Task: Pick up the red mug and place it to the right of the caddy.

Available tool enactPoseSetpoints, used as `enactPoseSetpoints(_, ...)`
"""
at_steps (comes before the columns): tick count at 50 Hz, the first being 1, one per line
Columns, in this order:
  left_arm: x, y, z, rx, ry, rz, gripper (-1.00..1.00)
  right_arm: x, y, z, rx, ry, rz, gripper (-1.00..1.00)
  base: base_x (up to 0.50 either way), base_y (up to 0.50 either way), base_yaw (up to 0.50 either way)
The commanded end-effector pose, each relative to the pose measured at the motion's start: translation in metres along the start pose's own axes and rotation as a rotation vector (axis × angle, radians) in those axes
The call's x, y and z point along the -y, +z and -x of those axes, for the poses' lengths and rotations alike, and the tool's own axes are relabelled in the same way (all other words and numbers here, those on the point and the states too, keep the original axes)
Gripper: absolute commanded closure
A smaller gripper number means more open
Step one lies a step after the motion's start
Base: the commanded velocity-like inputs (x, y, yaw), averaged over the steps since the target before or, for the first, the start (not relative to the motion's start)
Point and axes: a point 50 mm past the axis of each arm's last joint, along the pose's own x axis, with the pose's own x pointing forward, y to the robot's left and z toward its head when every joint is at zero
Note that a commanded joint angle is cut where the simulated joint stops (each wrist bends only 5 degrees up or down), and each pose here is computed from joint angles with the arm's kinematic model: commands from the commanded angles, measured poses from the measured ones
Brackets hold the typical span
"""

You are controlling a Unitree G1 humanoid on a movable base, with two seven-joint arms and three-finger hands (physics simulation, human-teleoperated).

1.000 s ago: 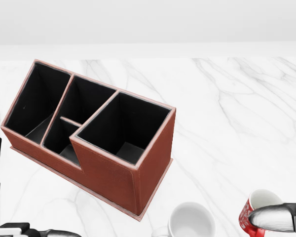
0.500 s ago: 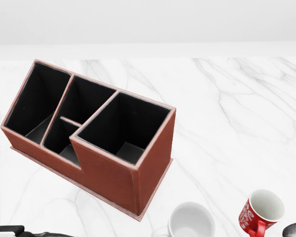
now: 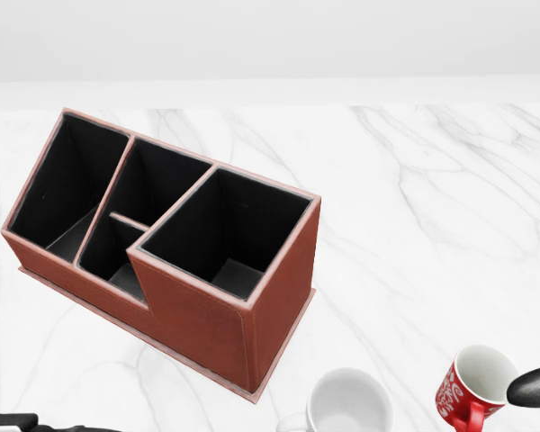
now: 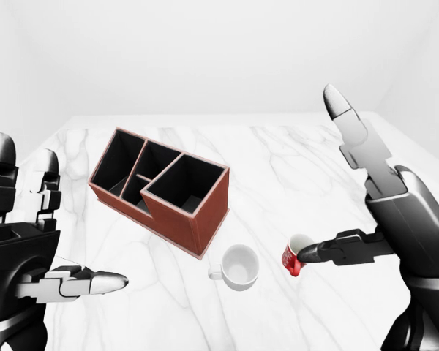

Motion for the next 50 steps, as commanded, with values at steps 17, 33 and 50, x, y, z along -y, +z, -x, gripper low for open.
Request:
enactPoseSetpoints(17,-0.002,0.005,0.000,0.022,0.007,-0.005,-1.00,-0.007,-0.031,-0.003,-0.213,0.050,0.098,-1.00,0.00,0.00,0.00)
enactPoseSetpoints(33,-0.003,0.005,0.000,0.022,0.008,-0.004,-1.00,-0.025,-0.067,0.016,-0.430,0.086,0.026,-1.00,0.00,0.00,0.00)
enactPoseSetpoints(50,-0.002,0.001,0.000,0.005,0.004,-0.002,-1.00,-0.038,-0.094,0.031,-0.575,0.129,-0.028,-1.00,0.00,0.00,0.00)
